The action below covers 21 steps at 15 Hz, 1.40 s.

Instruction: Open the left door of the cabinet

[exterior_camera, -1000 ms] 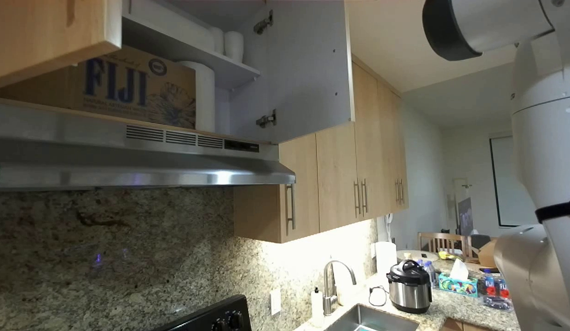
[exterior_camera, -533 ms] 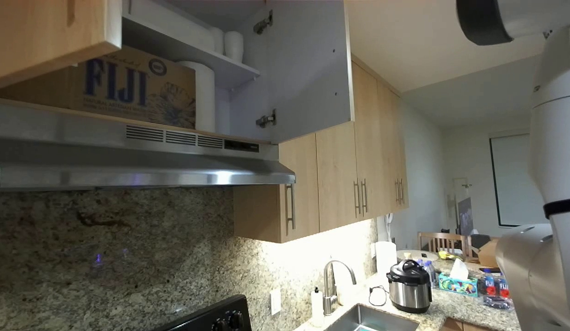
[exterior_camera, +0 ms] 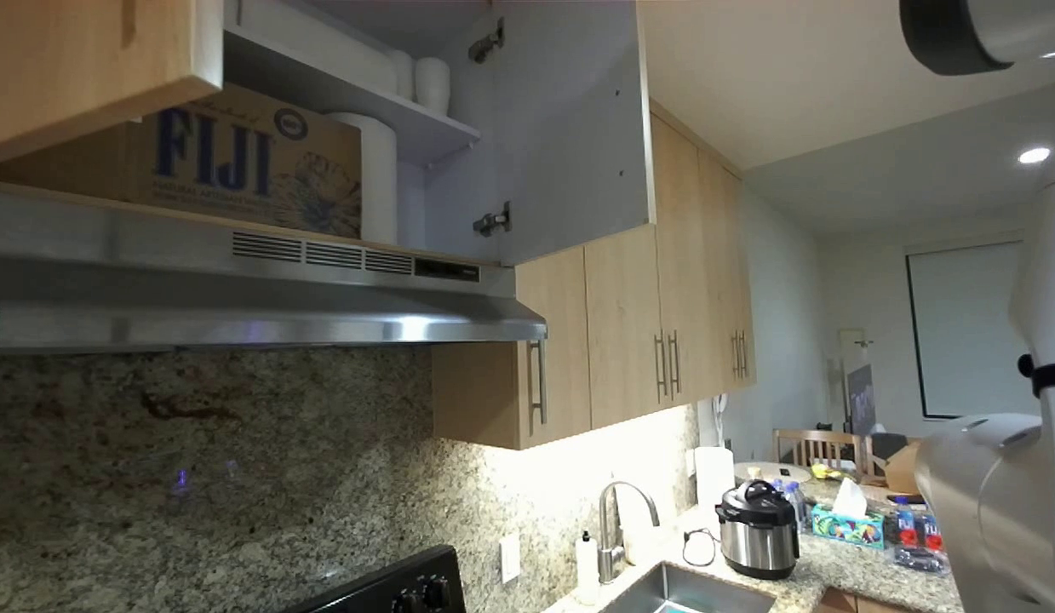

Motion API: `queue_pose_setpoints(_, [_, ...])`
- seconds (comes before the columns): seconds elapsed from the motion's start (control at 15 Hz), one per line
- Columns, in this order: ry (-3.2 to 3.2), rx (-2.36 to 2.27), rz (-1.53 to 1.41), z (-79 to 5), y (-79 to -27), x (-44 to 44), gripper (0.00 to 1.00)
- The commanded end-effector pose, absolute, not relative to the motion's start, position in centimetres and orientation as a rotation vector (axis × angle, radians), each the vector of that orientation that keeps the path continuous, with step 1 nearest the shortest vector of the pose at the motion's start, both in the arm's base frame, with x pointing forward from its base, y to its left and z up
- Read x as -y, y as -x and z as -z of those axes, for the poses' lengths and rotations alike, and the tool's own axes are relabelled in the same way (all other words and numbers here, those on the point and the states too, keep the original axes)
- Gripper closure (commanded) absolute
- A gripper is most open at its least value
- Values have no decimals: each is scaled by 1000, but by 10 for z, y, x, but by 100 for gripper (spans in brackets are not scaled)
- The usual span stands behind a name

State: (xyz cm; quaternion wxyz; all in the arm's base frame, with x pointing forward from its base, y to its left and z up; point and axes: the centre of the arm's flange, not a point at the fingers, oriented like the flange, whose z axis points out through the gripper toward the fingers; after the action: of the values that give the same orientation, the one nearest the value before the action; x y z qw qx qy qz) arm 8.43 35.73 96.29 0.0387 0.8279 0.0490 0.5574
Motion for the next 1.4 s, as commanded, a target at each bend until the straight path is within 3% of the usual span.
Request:
queue_pose_setpoints(0.0, [-2558, -111, -1710, -938, -102, -304, 0])
queue_pose_setpoints(0.67, [-2713, -151, -1571, -914, -210, -240, 0])
queue_pose_setpoints(1.33, [-2752, -218, -1518, -895, -233, -262, 0])
